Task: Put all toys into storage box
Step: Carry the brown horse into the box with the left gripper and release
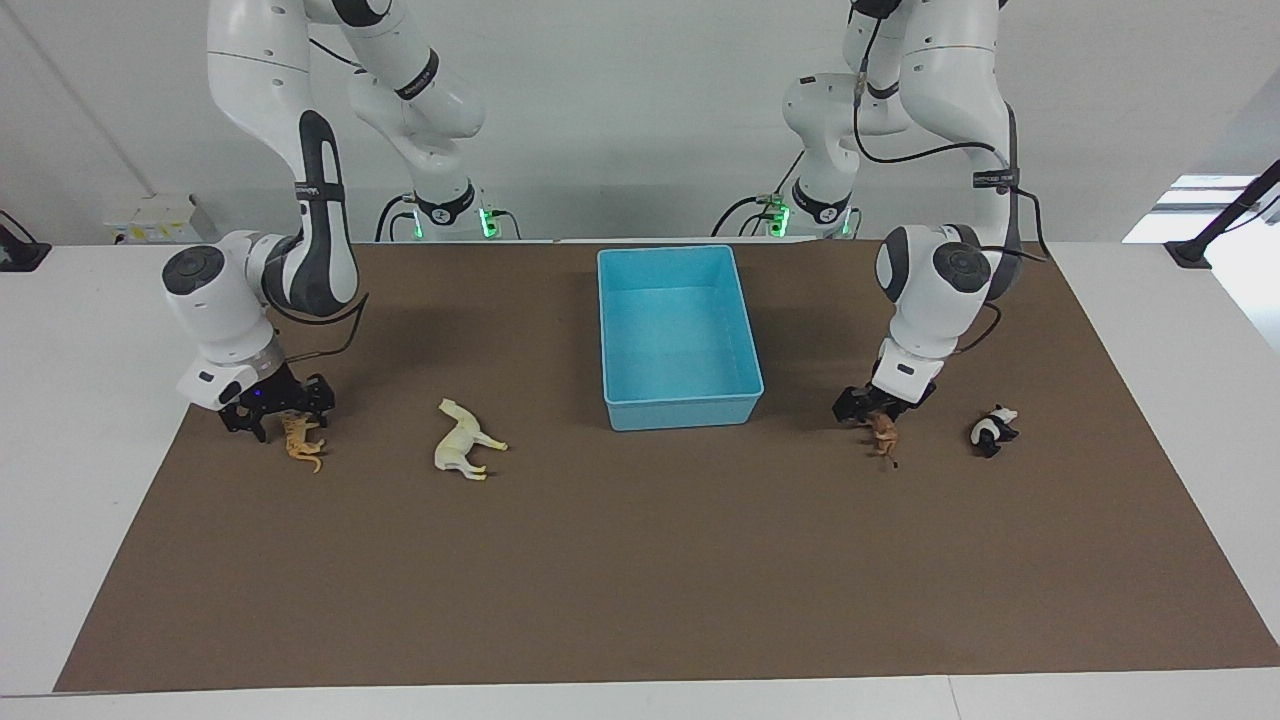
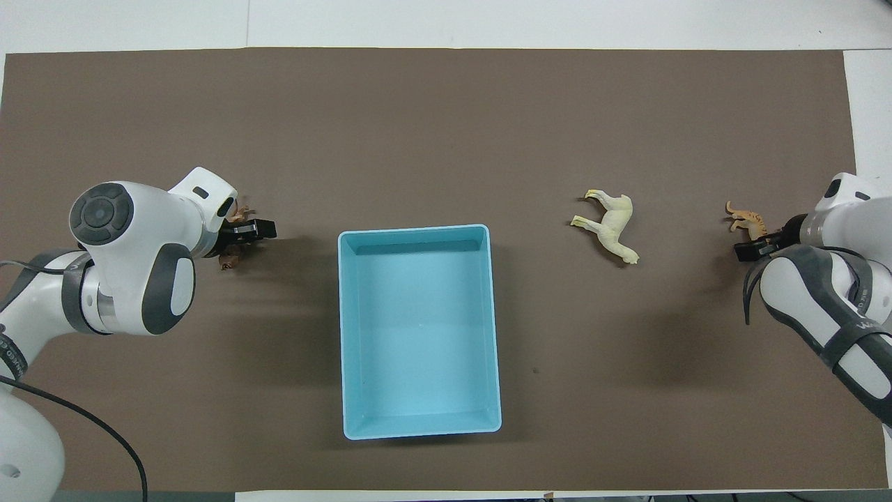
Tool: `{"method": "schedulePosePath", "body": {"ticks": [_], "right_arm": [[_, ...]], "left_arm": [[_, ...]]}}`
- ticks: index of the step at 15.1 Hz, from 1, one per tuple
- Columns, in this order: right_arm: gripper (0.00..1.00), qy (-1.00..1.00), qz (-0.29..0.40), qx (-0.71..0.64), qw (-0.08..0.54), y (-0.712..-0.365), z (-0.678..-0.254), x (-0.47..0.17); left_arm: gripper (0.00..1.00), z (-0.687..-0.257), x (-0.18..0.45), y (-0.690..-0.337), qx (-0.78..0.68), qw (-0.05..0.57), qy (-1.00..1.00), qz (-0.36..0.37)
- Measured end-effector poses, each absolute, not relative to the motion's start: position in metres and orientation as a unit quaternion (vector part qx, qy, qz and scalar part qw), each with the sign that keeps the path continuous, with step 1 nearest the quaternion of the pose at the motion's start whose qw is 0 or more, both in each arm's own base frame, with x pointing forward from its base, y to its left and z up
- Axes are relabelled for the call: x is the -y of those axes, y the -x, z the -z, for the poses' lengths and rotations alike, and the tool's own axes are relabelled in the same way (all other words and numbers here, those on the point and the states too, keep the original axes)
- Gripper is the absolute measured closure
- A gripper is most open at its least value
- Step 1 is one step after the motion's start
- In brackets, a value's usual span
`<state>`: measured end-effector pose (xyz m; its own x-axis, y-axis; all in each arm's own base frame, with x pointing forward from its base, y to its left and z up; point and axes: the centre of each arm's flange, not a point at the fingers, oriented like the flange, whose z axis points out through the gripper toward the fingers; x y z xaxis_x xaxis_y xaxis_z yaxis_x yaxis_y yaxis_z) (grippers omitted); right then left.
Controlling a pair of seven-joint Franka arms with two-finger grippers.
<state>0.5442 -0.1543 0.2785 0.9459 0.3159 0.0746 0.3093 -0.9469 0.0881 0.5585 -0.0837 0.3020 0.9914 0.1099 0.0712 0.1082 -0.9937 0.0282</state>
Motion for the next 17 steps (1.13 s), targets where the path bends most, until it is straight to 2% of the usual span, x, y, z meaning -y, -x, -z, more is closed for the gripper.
{"method": "schedulePosePath", "body": {"ticks": [2, 3, 5, 8, 10, 14, 17], "right_arm": [[0.07, -0.986, -0.044, -0.159, 0.038, -0.545, -0.279, 0.153], [0.15, -0.985, -0.045, -0.16, 0.038, -0.545, -0.28, 0.152], [0.38, -0.985, -0.046, -0.162, 0.037, -0.546, -0.284, 0.15], [0.4, -0.985, -0.049, -0.164, 0.038, -0.546, -0.288, 0.148], [0.4, -0.984, -0.048, -0.165, 0.038, -0.547, -0.286, 0.147], [0.41, -0.984, -0.052, -0.169, 0.04, -0.551, -0.29, 0.144], [0.41, -0.982, -0.046, -0.176, 0.038, -0.568, -0.32, 0.137]], "left_arm": [[0.67, -0.308, 0.083, -0.562, -0.056, 0.011, -0.998, -0.031], [0.67, -0.315, 0.084, -0.567, -0.06, 0.01, -0.998, -0.023], [0.67, -0.342, 0.087, -0.58, -0.082, 0.009, -0.997, -0.009], [0.7, -0.393, 0.11, -0.591, -0.122, 0.008, -0.992, 0.015], [0.7, -0.43, 0.148, -0.581, -0.166, 0.018, -0.986, 0.024], [0.7, -0.489, 0.268, -0.521, -0.252, 0.048, -0.966, 0.014], [0.7, -0.477, 0.335, -0.466, -0.235, 0.041, -0.971, 0.021]]}}
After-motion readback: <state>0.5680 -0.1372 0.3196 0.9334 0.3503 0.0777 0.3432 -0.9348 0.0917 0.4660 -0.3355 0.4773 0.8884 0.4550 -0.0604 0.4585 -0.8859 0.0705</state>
